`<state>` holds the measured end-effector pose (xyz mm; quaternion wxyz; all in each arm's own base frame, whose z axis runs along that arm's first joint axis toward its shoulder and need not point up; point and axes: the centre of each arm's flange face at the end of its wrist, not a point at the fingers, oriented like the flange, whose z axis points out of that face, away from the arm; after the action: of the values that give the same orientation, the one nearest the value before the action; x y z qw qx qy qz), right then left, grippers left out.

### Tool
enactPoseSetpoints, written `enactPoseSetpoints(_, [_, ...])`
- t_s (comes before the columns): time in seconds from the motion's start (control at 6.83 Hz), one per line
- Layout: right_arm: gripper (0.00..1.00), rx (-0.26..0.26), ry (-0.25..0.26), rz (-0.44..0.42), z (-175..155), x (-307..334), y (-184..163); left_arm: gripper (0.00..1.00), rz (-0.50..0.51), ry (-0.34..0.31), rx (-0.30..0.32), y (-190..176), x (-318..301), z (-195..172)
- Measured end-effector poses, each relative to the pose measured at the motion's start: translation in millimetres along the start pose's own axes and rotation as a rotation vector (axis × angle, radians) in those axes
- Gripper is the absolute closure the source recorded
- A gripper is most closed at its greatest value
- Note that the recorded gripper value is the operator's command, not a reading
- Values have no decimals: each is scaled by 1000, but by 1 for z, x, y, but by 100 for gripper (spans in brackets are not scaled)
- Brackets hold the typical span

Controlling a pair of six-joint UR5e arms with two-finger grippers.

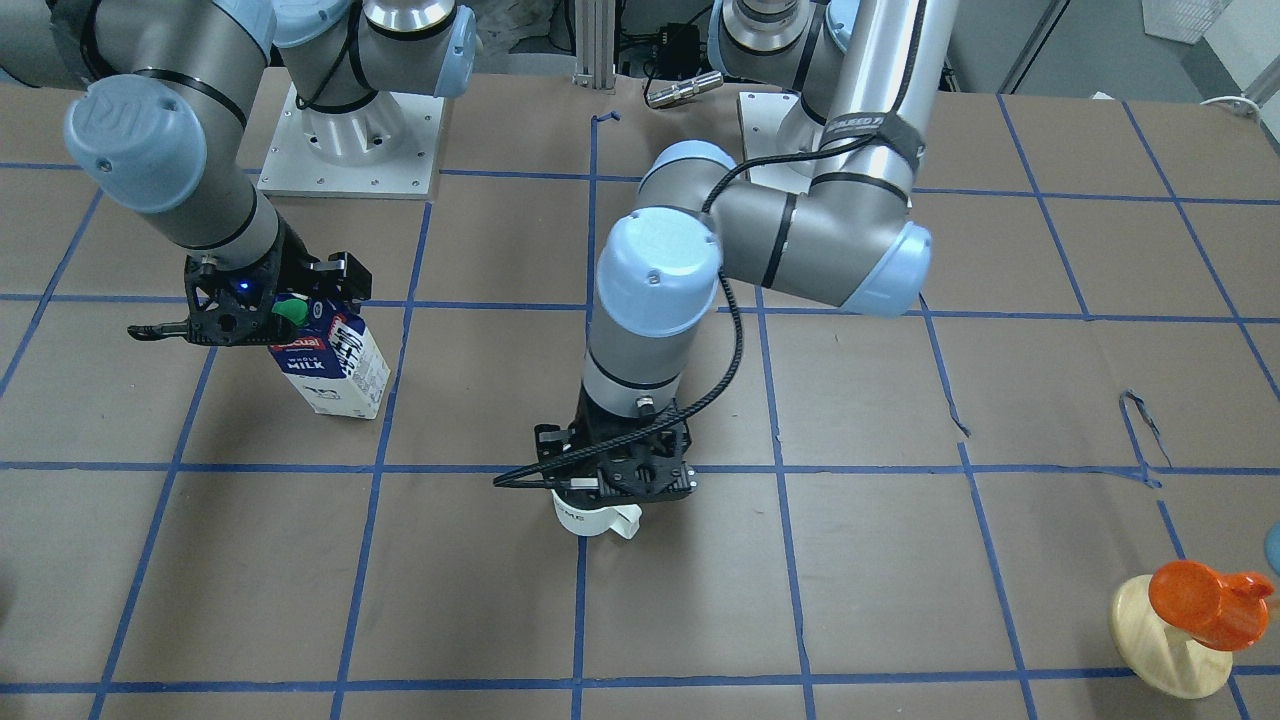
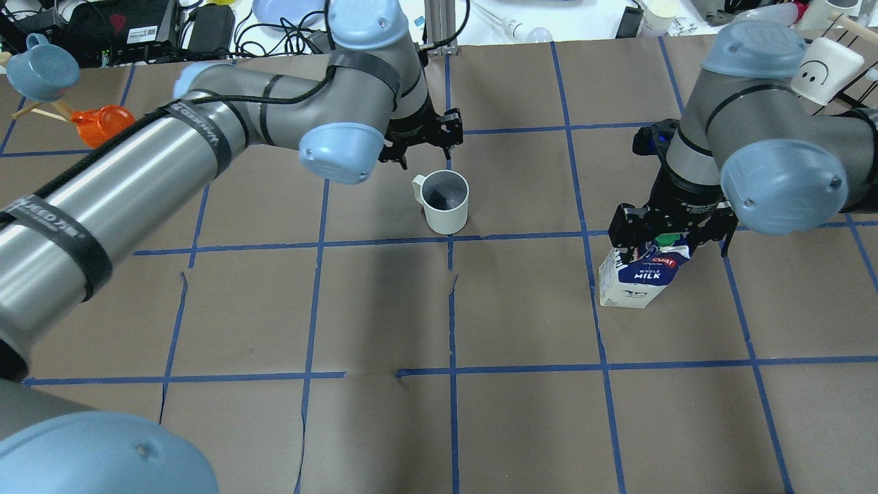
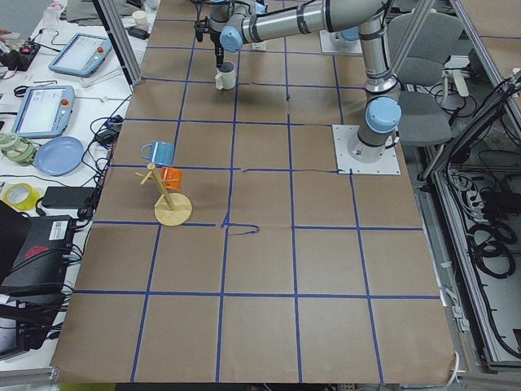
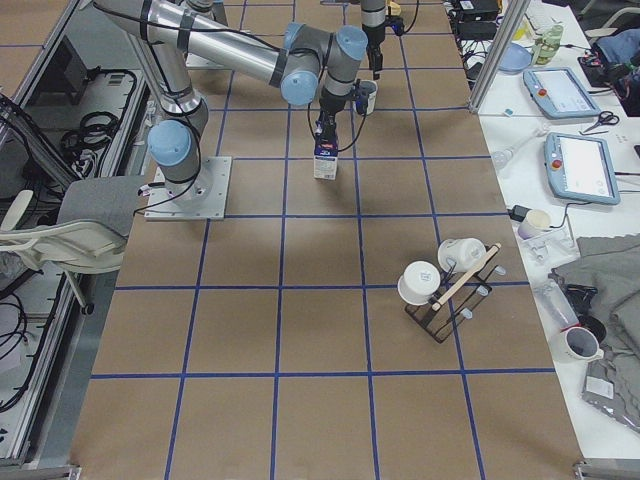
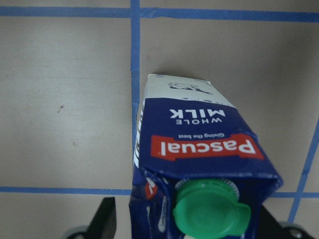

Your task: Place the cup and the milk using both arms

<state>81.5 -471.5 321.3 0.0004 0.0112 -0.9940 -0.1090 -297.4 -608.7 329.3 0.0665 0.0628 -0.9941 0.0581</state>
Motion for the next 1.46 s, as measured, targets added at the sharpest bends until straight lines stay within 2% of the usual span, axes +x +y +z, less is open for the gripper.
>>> enactPoseSetpoints(0.15, [80, 5, 1, 12, 1, 0, 0, 0, 36, -11, -17, -15, -43, -38])
enactPoseSetpoints(0.29, [85, 11, 1, 18, -1, 0, -1, 0, 71, -25, -45, -23, -89, -81])
enactPoseSetpoints(0.59, [89, 26, 3, 24, -4, 1, -3, 0, 121, -81, -55, -4, -132, -169])
enactPoseSetpoints(0.88, [89, 49, 5, 26, -15, 2, -6, 0, 132, -158, -86, 44, -144, -240])
enactPoseSetpoints(1.17, [89, 76, 2, 26, -30, 2, -14, 0, 155, -168, -72, 53, -150, -243])
enactPoseSetpoints(1.46, [89, 109, -27, 57, -49, -3, -41, 0, 163, -141, -13, 46, -147, -233])
